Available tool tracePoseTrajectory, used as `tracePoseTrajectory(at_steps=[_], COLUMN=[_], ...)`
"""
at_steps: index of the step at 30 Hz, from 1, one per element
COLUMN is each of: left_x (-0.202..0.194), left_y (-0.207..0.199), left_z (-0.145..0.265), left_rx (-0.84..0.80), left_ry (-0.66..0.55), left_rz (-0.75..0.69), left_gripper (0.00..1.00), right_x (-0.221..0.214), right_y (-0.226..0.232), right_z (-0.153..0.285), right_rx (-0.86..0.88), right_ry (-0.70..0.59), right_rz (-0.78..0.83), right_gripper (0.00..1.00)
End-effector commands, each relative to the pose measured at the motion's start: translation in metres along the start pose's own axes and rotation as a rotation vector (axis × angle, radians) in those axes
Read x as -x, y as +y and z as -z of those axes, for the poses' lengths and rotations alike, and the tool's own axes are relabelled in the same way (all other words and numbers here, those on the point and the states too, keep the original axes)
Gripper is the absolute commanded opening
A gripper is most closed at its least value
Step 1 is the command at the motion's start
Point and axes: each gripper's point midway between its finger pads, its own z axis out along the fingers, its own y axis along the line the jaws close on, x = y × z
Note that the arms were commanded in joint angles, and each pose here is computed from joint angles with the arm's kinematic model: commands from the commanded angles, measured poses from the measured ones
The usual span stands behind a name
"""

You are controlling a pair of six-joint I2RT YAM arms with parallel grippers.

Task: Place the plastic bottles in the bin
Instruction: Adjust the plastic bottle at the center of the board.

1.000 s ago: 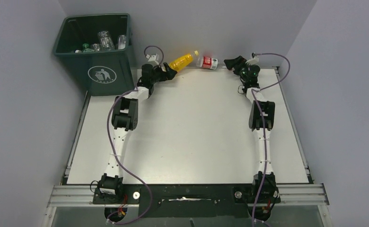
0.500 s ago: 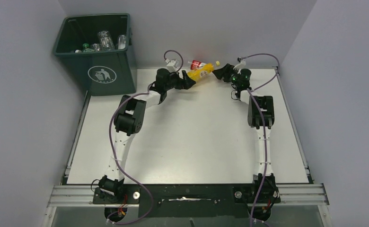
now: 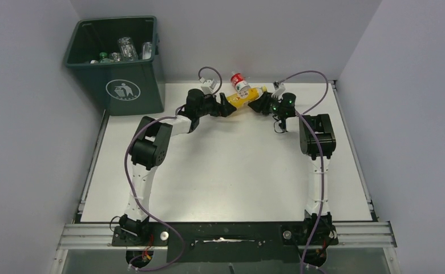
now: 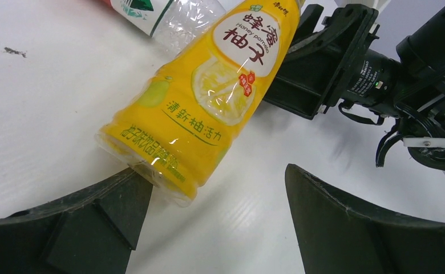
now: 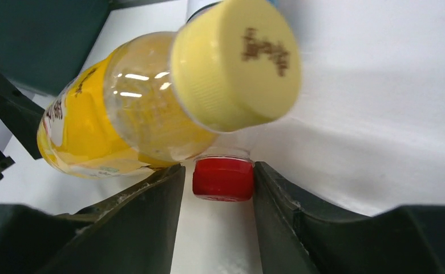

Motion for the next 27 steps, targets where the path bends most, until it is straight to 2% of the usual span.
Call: tracePoseTrajectory(at_steps=[1, 7, 12, 19, 24, 27], left_x=[0.05, 0.047, 0.044, 0.034, 0.027, 0.025], left_y=[-0.048, -0.061, -0.072, -0.09, -0.105, -0.116], left_z=[0.023, 0.038, 0.05, 0.068, 0.078, 0.08], left_rx=[-0.082, -0.082, -0.074, -0.057, -0.055, -0.067], left_ry=[-0.118, -0.125, -0.13, -0.12, -0.107, -0.098], left_rz=[-0.097, -0.087, -0.082, -0.067, -0.076, -0.083], left_gripper=[0.86, 0.86, 0.86, 0.86, 0.86, 0.86], right_x=[0.014, -0.012, -0.033, -0.065, -0.089, -0.093], right_y=[0.05, 0.076, 0.085, 0.105, 0.124, 0.141], right_z=[0.005, 0.018, 0.034, 0.068, 0.104, 0.126], right_rx=[0.071, 0.08, 0.055, 0.018, 0.004, 0.001], right_ry=[-0.002, 0.048, 0.106, 0.18, 0.23, 0.24], right_rz=[0.125, 0.132, 0.121, 0.141, 0.135, 0.133], right_gripper=[0.46, 0.41, 0.28, 0.24, 0.26, 0.41])
